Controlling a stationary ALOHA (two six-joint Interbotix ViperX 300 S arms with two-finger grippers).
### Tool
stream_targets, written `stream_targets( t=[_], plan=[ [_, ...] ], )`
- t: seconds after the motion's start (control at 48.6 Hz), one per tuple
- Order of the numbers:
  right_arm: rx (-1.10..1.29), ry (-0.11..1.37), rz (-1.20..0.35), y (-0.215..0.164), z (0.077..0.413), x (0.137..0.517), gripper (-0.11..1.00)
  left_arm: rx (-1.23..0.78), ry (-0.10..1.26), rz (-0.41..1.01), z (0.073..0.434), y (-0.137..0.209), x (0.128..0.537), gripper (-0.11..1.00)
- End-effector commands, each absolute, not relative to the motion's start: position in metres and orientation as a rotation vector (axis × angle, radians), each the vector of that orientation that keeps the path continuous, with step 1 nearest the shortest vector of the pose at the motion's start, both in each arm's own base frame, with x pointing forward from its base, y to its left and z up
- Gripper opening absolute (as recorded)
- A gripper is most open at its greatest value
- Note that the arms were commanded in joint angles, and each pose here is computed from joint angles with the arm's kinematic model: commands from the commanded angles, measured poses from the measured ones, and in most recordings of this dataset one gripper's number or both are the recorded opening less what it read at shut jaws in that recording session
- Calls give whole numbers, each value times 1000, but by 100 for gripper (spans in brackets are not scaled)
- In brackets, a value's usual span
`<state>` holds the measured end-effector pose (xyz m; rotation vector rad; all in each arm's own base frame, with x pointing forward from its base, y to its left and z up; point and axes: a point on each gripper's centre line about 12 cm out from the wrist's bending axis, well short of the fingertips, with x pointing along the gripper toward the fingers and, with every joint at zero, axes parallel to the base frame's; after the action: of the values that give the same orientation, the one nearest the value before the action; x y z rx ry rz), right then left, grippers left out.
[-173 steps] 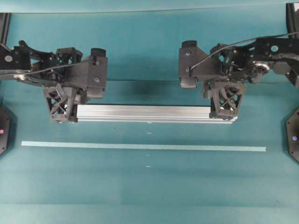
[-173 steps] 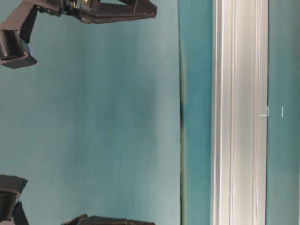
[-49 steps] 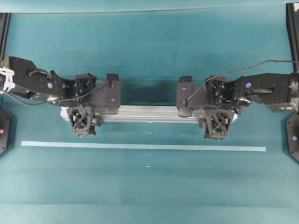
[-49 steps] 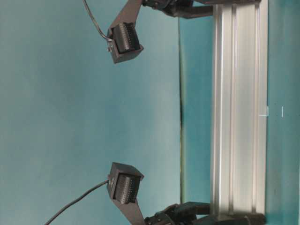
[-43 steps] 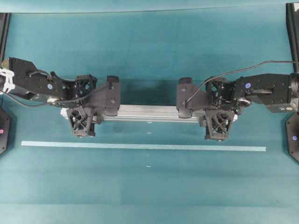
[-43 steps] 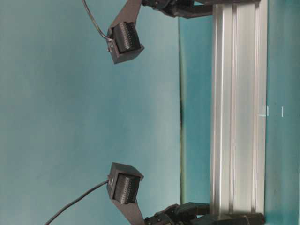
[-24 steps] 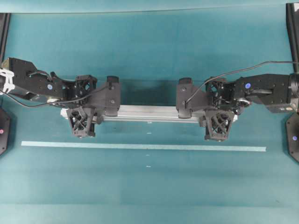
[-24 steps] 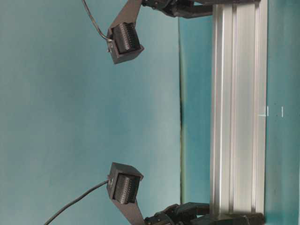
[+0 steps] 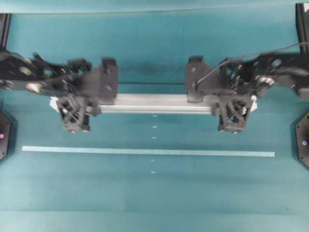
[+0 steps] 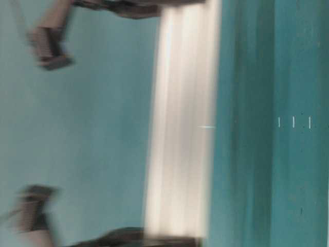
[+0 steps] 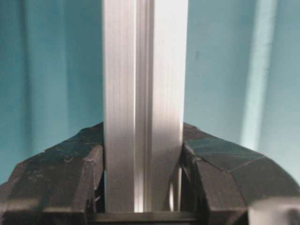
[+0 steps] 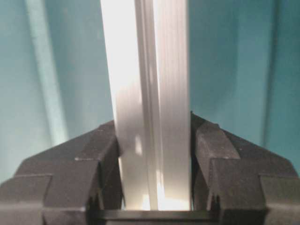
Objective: Lift the metal rail with both hands and move it towards you.
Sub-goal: 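Lift the rail with both grippers and carry it away from the front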
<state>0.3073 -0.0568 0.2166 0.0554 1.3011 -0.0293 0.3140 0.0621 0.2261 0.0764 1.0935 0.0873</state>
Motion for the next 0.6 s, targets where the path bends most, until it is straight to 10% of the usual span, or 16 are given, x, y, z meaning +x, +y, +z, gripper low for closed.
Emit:
stream_targets(
  t=[0.0,0.576],
  plan=[
    [79,1272,-43,-56,249,307,40,83,1006,104,273,62,312,31],
    [208,1324,-107,-42,364,295,40,43,940,126,372,53,295,31]
  ],
)
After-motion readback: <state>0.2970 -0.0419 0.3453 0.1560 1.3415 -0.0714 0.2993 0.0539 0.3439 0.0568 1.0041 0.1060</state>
